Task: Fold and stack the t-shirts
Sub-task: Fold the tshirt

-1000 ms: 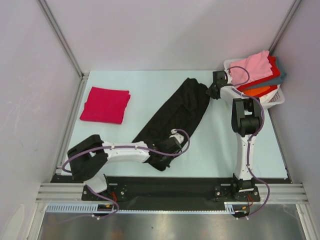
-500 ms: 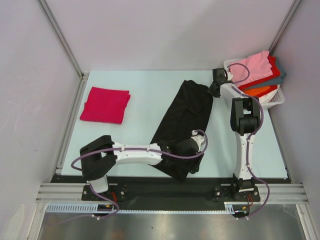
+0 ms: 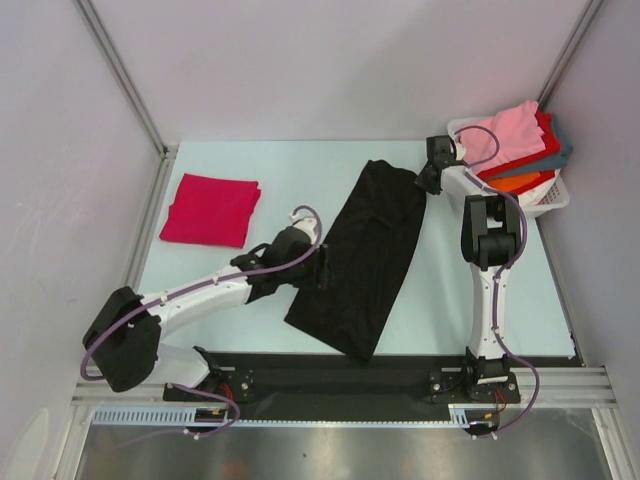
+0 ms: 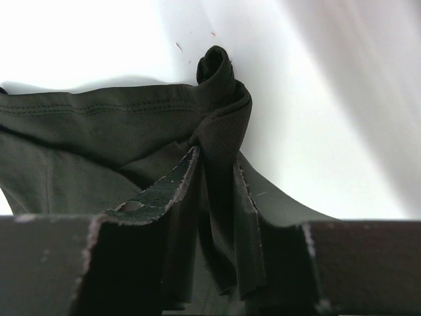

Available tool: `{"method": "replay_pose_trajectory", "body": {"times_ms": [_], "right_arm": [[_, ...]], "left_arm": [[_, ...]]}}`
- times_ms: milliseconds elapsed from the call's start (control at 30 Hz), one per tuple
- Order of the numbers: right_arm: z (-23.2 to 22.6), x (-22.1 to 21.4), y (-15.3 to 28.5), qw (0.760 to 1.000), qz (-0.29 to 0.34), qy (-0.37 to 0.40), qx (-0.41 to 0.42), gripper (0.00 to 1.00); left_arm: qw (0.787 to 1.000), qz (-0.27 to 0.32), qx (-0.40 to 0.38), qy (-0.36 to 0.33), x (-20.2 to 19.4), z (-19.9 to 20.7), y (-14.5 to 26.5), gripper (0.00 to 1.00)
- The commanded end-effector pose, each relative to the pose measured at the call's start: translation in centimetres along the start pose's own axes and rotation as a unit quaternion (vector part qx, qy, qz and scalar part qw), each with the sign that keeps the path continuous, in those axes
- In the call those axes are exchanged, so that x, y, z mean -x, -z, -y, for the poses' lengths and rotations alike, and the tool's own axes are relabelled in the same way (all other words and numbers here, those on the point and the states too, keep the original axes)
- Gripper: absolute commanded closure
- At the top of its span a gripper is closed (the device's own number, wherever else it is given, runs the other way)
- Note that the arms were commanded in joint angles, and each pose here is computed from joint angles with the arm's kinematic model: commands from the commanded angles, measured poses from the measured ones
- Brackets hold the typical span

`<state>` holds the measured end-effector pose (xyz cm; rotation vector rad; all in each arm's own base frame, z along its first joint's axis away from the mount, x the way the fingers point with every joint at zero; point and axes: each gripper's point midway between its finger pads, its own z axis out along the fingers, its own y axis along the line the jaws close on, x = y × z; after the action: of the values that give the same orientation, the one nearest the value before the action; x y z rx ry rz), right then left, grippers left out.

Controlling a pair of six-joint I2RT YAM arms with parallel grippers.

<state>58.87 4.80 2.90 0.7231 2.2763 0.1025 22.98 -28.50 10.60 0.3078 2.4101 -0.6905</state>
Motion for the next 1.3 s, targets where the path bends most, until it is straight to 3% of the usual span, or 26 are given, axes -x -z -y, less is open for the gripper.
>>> {"method": "replay_pose_trajectory", "body": {"times_ms": [0,233,433,533,567,667,733,1267], "right_arm": [[-0.3,0.6,-0.2,1.0,0.003,0.004,0.007,0.72],[-0.6,0.9,0.1,1.0,0.008,0.003,0.012,0.71],[-0.5,0.5,-0.3,1.0,0.005,0.004,0.013,0.71],[-0.4,0.2,-0.7,1.0,0.002,0.003,0.012,0.71],[-0.4,0.2,-0.8,1.0,0.003,0.002,0.012,0.71],[-0.9,0.0,-0.9,1.0,0.002,0.004,0.017,0.72],[-1.3,-0.3,-1.2,1.0,-0.002,0.009,0.018,0.72],[-10.2,-2.6,-2.4,0.996,-0.005,0.043,0.073,0.72]], "left_arm": [[0.998,-0.003,0.046,0.034,-1.5,-5.3,0.2,0.37],[0.991,-0.011,0.12,0.057,-3.9,-10.0,-0.1,0.4],[0.991,-0.041,0.109,0.061,-5.7,-10.1,-0.8,0.49],[0.992,-0.054,0.09,0.068,-6.9,-9.8,-1.2,0.62],[0.993,-0.05,0.081,0.071,-6.9,-9.5,-1.4,0.73],[0.993,-0.058,0.071,0.079,-8.0,-9.5,-1.6,0.92],[0.992,-0.068,0.063,0.085,-8.7,-9.4,-1.7,0.98],[0.989,-0.022,0.006,0.144,-10.6,-8.2,0.5,1.0]]}}
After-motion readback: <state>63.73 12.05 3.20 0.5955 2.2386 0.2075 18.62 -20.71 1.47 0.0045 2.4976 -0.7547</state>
